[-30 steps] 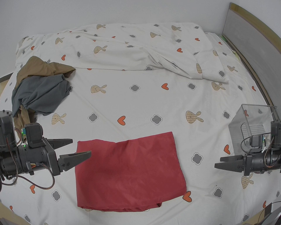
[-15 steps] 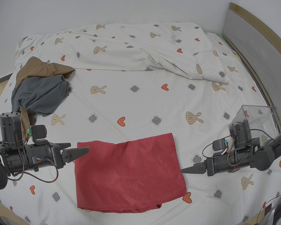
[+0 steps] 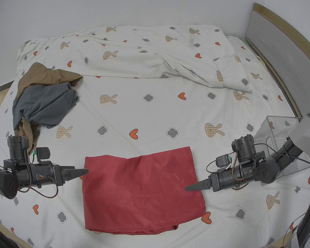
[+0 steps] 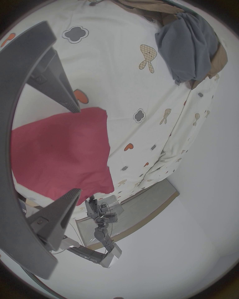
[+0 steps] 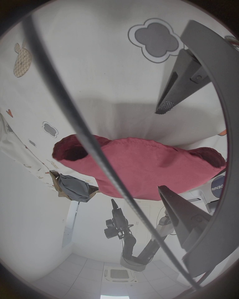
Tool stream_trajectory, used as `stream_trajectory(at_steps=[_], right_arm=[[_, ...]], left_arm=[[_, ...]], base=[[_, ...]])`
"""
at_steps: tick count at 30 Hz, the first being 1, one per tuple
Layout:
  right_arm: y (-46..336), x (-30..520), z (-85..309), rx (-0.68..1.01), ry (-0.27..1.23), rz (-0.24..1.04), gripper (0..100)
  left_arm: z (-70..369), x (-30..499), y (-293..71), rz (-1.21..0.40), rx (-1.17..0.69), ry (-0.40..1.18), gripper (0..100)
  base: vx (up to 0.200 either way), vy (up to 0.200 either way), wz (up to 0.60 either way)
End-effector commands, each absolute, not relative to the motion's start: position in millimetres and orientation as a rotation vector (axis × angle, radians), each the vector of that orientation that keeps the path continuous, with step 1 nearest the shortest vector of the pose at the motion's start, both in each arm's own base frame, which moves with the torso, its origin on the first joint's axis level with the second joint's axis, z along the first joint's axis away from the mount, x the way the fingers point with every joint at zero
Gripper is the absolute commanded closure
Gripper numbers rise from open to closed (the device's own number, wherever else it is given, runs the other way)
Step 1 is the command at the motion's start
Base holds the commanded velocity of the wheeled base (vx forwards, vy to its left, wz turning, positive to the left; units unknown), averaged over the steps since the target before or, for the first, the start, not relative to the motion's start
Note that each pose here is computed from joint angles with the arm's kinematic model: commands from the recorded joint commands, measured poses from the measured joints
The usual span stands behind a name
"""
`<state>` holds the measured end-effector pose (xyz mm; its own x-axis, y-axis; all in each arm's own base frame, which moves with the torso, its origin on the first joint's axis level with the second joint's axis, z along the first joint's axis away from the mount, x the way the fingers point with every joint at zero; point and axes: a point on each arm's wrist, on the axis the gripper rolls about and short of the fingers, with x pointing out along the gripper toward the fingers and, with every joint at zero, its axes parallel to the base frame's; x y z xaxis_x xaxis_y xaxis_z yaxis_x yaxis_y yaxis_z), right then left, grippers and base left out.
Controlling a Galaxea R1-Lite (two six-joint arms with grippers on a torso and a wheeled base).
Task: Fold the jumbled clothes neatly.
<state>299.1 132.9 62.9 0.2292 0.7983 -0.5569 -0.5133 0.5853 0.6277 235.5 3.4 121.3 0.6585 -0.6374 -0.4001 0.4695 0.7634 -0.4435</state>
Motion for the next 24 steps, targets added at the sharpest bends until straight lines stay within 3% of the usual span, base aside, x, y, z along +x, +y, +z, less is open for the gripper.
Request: stream_trajectory(at_steps=[1,7,24], right_arm=[[139,309,51,0.361,1.005,0.96,0],[145,317,45,0.395,1.023,1.009,0],[184,322,43,0.379,1.029,1.126,0]], left_arm=[[84,247,13,-0.612,-0.368,0.652,0],[57,255,14,-0.606,-0.378,0.67,0],[55,254,26,-0.565,-0.371,0.641,0]], base=[[0.0,0.0,0.0],[0.0,0.0,0.0],[0.0,0.0,0.0]])
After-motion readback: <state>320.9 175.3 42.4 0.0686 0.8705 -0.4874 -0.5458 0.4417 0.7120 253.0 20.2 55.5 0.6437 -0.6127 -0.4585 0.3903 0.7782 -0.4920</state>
